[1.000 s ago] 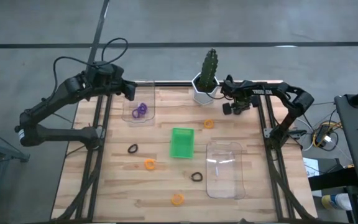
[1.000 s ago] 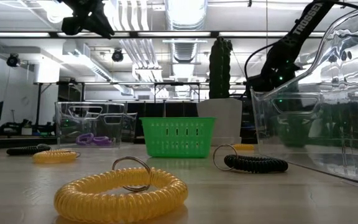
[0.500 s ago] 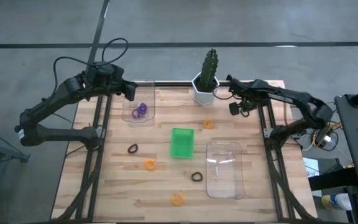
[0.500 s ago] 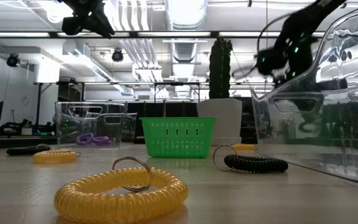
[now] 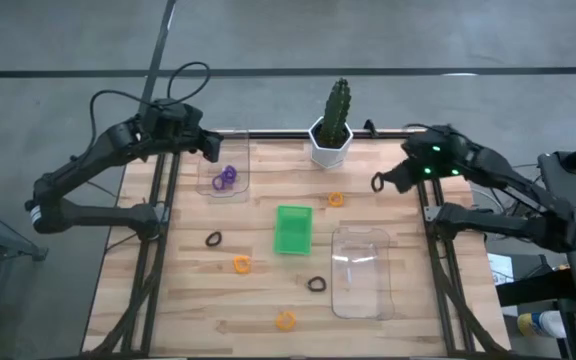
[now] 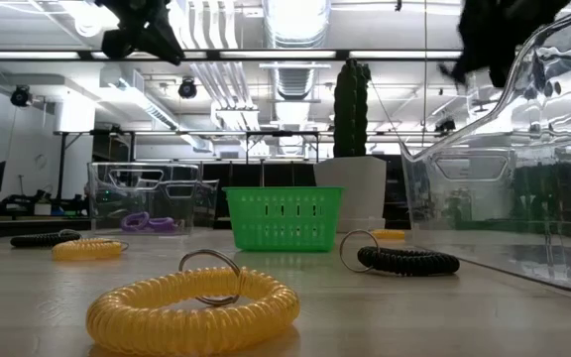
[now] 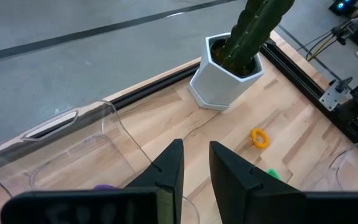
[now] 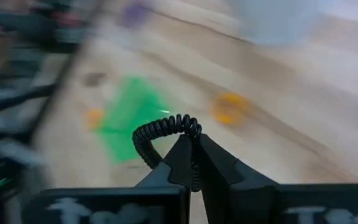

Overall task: Sort spring keychains
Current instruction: Put the top black spring keychain into the bottom transparent bin

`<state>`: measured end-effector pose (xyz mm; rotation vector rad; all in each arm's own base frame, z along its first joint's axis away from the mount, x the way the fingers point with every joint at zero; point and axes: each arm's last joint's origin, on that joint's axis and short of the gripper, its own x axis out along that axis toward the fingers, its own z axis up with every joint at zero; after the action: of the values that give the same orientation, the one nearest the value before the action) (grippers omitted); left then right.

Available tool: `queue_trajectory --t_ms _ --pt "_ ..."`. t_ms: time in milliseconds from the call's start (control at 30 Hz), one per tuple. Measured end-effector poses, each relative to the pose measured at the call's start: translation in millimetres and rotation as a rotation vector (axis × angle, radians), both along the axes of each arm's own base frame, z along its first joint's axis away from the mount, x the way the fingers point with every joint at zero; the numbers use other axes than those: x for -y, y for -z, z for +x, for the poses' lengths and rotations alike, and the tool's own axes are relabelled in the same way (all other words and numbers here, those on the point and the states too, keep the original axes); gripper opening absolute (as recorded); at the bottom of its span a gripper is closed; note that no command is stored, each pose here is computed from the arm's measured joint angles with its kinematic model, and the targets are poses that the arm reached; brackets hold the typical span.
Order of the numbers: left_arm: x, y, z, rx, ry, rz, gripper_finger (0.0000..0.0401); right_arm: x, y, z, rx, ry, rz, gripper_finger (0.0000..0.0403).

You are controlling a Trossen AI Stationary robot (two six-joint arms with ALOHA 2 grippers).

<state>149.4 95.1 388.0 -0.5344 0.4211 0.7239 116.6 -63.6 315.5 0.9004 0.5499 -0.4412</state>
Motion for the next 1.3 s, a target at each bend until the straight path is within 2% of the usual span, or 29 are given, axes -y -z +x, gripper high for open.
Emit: queue_trajectory --t_ms 267,467,667,867,1100,1200,1300 --pt "-5 6 9 -0.03 0.002 -0.019 0.0069 -32 -38 -19 0.406 -0.264 -0.144 0.0013" --pt "-10 11 16 -0.056 0.002 -0.036 0.0069 -45 -57 -23 0.623 -0.449 -0.236 0.0013" --pt "-13 15 21 -0.08 0.007 -0.041 0.0069 -51 -72 -20 0.784 -0.573 -0.314 0.0013" --pt "-14 17 23 -0.089 0.008 -0.046 0.0069 -52 -78 -13 0.842 -0.61 -0.34 0.0013" --pt "-14 17 23 -0.097 0.018 -0.035 0.0069 -50 -73 -1 0.802 -0.616 -0.307 0.0013" --pt "-14 17 23 -0.097 0.019 -0.036 0.0069 -48 -71 4 0.776 -0.606 -0.263 0.0013" --pt "-14 17 24 -0.095 0.026 -0.039 0.0069 -48 -63 13 0.701 -0.595 -0.14 0.0013"
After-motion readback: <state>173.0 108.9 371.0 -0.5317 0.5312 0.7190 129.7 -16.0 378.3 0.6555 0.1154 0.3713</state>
